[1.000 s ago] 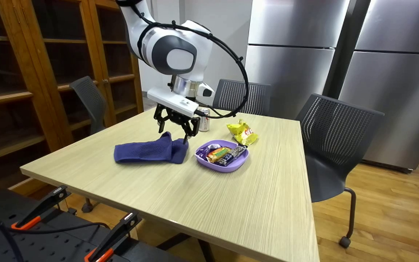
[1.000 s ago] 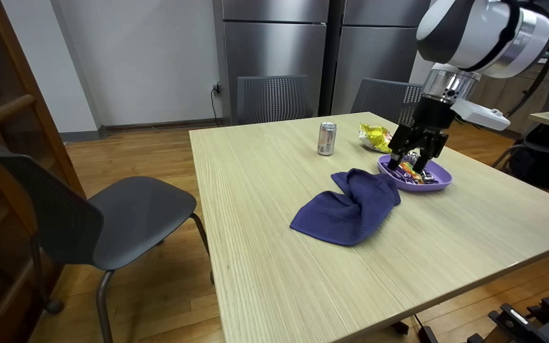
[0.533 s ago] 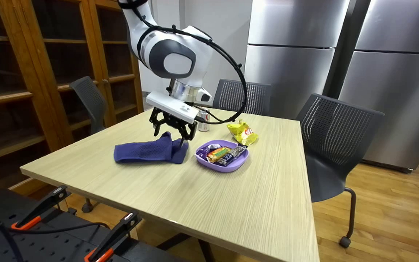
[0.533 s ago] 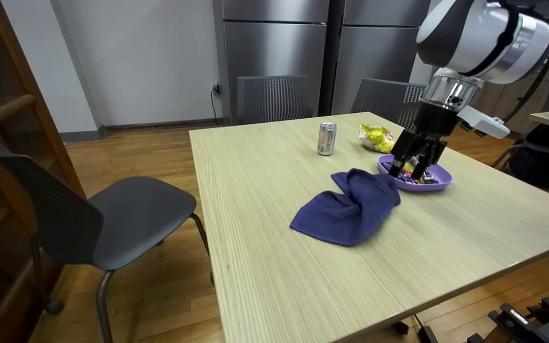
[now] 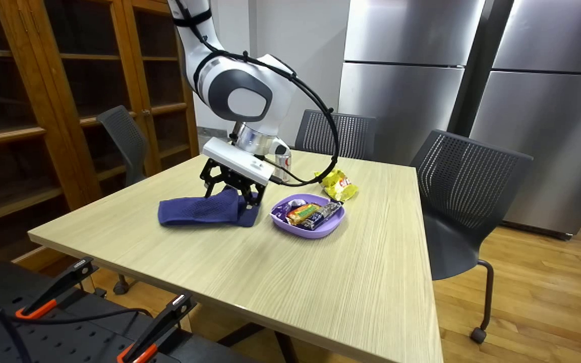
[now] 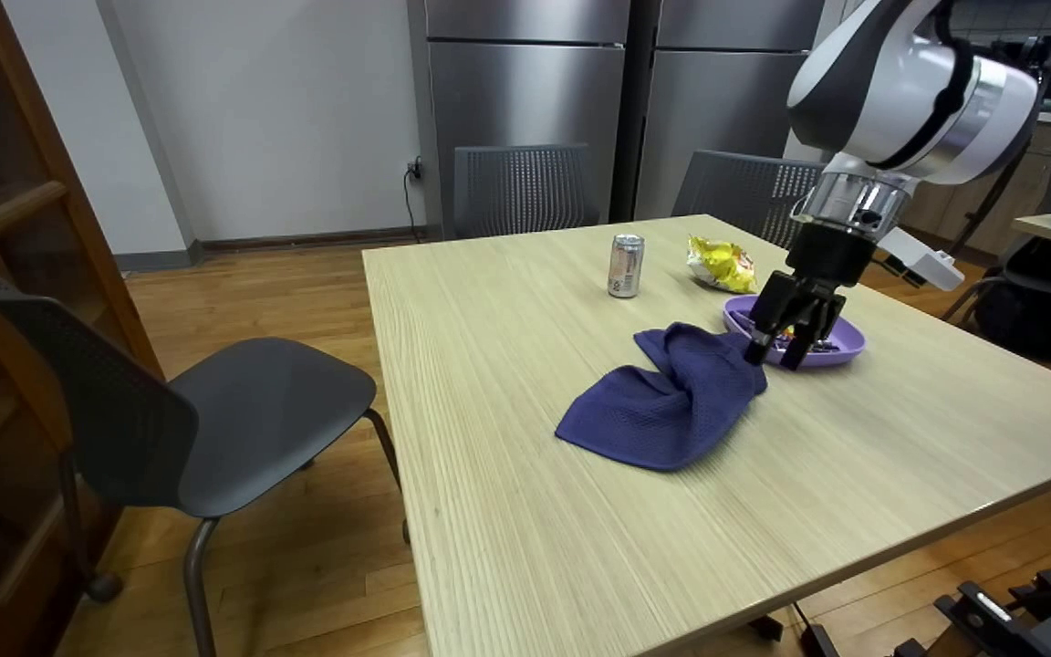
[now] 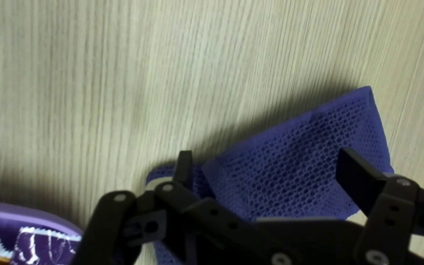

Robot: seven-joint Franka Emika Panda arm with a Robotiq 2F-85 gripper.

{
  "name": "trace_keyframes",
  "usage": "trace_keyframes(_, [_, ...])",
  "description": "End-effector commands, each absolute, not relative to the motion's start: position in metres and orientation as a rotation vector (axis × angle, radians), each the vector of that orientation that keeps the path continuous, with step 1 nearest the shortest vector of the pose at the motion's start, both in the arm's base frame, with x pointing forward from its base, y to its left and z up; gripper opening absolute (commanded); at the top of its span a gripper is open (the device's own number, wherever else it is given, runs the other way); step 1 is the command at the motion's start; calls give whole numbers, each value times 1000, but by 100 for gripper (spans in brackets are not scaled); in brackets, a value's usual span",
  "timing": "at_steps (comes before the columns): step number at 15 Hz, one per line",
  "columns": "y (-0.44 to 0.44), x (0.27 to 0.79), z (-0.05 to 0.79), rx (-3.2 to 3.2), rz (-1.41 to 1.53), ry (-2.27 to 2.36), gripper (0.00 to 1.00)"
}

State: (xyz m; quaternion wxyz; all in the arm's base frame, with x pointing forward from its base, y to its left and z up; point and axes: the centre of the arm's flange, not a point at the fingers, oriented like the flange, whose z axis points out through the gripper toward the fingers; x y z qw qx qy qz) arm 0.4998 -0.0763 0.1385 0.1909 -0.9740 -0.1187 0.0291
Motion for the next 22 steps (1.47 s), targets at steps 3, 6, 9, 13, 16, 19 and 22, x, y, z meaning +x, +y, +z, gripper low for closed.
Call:
trace_keyframes(3, [-79,518,126,-2673,75,-386,100])
trace_keyframes(6, [-78,527,121,-2655,72,-397,100])
trace_keyframes(9, [-72,534,118,-2637,72,-420,100])
trace_keyframes(13, [-62,544,115,-2615,69,-450,100])
trace_keyframes(16, [-56,549,114,-2602,73,-465,100])
trace_keyframes(19, [-52,553,112,-2590,76,-474,100])
trace_keyframes(22, [-51,556,112,-2588,78,-475,100])
